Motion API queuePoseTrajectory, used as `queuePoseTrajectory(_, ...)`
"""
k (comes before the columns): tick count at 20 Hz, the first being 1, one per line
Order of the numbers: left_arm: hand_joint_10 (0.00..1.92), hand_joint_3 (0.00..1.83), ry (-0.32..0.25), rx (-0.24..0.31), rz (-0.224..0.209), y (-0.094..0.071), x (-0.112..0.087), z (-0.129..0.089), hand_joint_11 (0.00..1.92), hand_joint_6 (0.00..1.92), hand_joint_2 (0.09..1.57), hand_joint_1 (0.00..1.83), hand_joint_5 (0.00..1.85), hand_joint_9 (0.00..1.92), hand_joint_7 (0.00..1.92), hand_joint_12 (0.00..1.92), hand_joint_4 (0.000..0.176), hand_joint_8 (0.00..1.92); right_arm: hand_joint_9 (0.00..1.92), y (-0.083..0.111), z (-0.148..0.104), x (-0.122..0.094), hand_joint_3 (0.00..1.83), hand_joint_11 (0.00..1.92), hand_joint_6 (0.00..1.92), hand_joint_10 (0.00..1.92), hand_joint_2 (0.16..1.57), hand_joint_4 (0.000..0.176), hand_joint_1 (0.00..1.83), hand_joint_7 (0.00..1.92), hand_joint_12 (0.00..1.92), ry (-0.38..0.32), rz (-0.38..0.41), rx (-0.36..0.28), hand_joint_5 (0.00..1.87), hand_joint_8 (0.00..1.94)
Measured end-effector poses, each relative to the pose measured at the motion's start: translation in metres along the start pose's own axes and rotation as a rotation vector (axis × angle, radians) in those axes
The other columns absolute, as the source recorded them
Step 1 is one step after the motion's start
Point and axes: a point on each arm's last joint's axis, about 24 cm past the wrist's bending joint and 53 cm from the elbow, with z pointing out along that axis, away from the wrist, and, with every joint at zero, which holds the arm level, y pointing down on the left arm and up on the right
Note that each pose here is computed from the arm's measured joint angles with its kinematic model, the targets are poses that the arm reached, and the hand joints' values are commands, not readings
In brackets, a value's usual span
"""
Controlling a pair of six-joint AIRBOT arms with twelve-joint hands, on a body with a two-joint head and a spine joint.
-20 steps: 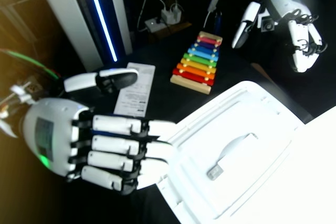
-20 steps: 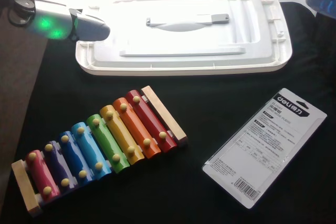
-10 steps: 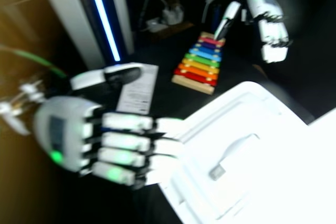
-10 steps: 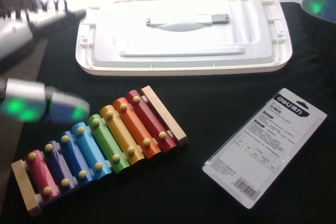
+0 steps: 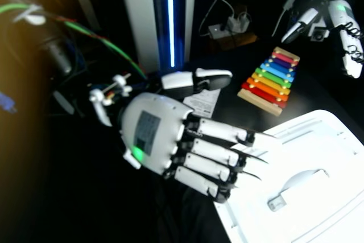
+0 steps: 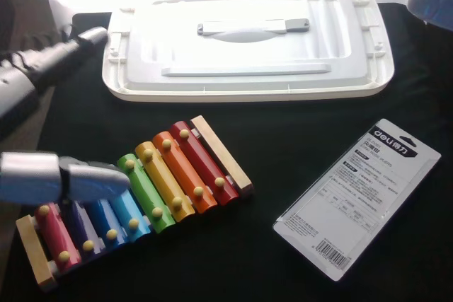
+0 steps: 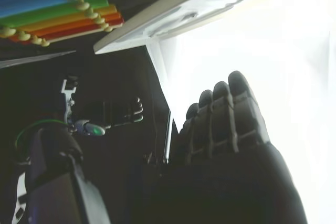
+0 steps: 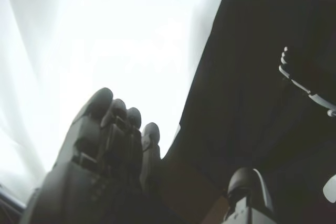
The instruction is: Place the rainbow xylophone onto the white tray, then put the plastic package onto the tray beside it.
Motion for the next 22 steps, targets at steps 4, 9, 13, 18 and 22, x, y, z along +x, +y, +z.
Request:
queuePoseTrajectory(4,0.0,0.0,-0.023,-0.019,-0.051,0.008,0.01,0.005,0.0,0.0,0.71,0.67,0.0,0.01,0.08,0.01,0.0,0.0,0.19,0.0,0.0,0.0,0.0,0.0,0.0,0.0,0.89,0.088,0.42,0.25,0.56,0.0,0.0,0.0,0.27,0.0)
queuePoseTrajectory(9,0.0,0.0,-0.012,-0.025,-0.078,0.012,0.022,0.008,0.0,0.0,0.68,0.6,0.0,0.01,0.05,0.0,0.031,0.0,0.22,0.0,0.0,0.001,0.0,0.0,0.0,0.01,0.89,0.092,0.43,0.27,0.64,0.004,0.001,0.0,0.29,0.0)
queuePoseTrajectory(13,0.02,0.0,0.023,-0.036,-0.099,0.014,0.035,0.009,0.05,0.0,0.67,0.62,0.0,0.06,0.06,0.03,0.014,0.01,0.2,0.0,0.0,0.001,0.0,0.0,0.0,0.0,0.87,0.104,0.44,0.27,0.56,0.004,0.001,0.0,0.29,0.0)
queuePoseTrajectory(18,0.01,0.0,0.092,-0.02,-0.104,0.012,0.057,0.013,0.07,0.0,0.66,0.63,0.01,0.07,0.12,0.04,0.04,0.02,0.21,0.0,0.0,0.001,0.0,0.0,0.0,0.0,0.89,0.106,0.42,0.27,0.63,0.005,0.0,0.0,0.29,0.0)
queuePoseTrajectory(22,0.0,0.0,0.14,-0.012,-0.092,0.01,0.068,0.026,0.09,0.0,0.65,0.54,0.0,0.07,0.09,0.05,0.129,0.0,0.21,-0.001,0.0,0.001,0.0,0.0,0.0,0.0,0.86,0.118,0.42,0.27,0.54,0.005,0.001,0.0,0.29,0.0)
